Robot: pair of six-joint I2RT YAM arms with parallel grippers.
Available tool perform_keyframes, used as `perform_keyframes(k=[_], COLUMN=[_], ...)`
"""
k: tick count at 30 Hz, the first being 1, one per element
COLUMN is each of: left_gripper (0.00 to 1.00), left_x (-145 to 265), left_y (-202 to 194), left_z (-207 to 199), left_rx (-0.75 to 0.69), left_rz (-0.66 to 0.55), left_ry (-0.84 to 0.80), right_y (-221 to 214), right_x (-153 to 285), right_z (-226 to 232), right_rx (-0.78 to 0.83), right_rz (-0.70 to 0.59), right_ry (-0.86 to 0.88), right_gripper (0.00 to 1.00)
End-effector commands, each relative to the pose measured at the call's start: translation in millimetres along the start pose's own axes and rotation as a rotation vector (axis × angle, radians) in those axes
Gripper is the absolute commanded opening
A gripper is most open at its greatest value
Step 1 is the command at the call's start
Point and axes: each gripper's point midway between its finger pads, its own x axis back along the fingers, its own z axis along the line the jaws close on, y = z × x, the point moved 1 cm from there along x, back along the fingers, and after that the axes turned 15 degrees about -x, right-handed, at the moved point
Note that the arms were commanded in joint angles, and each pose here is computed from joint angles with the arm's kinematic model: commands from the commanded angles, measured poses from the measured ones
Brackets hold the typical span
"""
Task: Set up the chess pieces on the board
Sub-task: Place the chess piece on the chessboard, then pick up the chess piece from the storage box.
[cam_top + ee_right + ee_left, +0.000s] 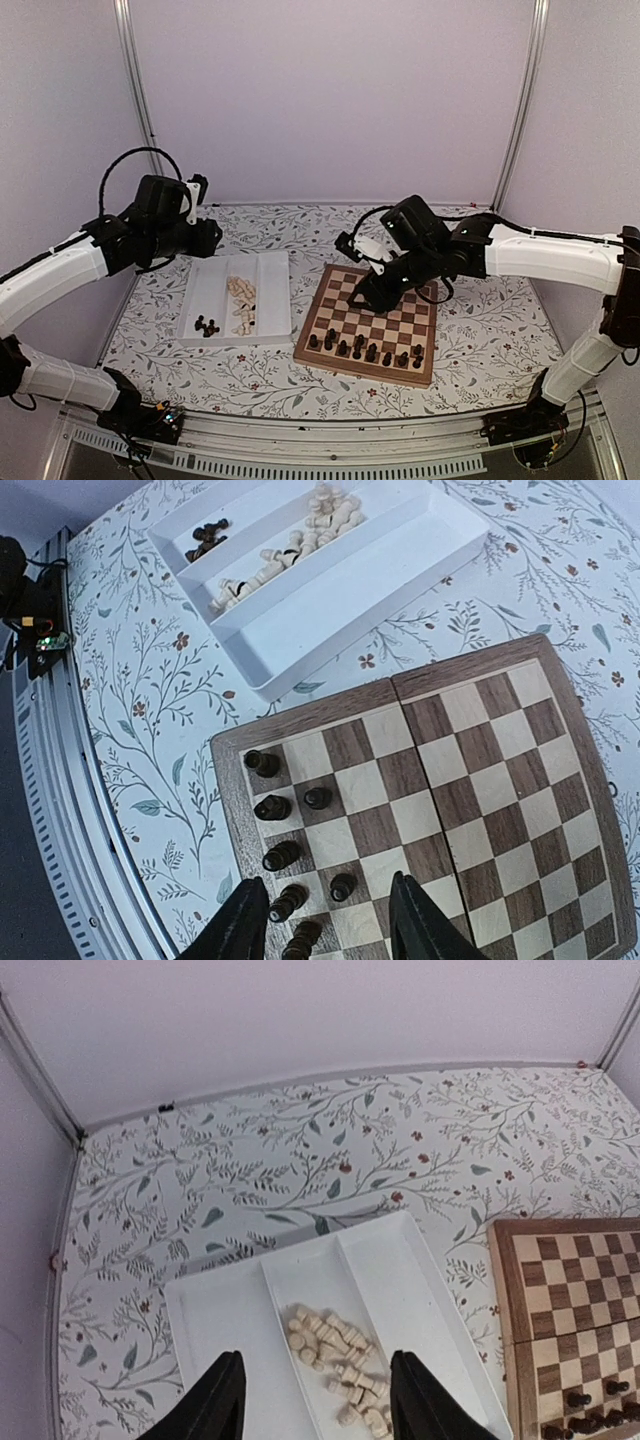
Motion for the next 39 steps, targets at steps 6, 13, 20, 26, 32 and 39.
perform_keyframes(k=[6, 13, 20, 26, 32, 39], left_gripper=[0.37, 0.39, 0.39, 0.38, 0.32, 0.24], left_x=[-18, -28, -42, -47, -55, -56], left_y=[-148, -205, -215, -224, -233, -244], left_z=[-23, -14, -6, -3, -2, -3], left_rx=[0.17, 0.193, 0.177, 0.179, 0.159, 0.142], left_rz=[0.557, 0.853, 0.886, 0.911, 0.939, 0.977], left_ry=[-0.171, -0.084, -0.04, -0.02, -0.015, -0.011], right_y=[5, -5, -14, -17, -19, -22], right_x=[4, 9, 9, 7, 1, -2], right_z=[-11, -10, -10, -11, -11, -11], right_rx=[-0.029, -0.034, -0.041, -0.034, -0.038, -0.049], right_rz=[-0.074, -0.093, -0.093, -0.089, -0.076, -0.068], right_ry=[0.006, 0.02, 0.032, 0.035, 0.043, 0.048], right_gripper=[0.44, 0.44, 0.44, 0.44, 0.44, 0.44])
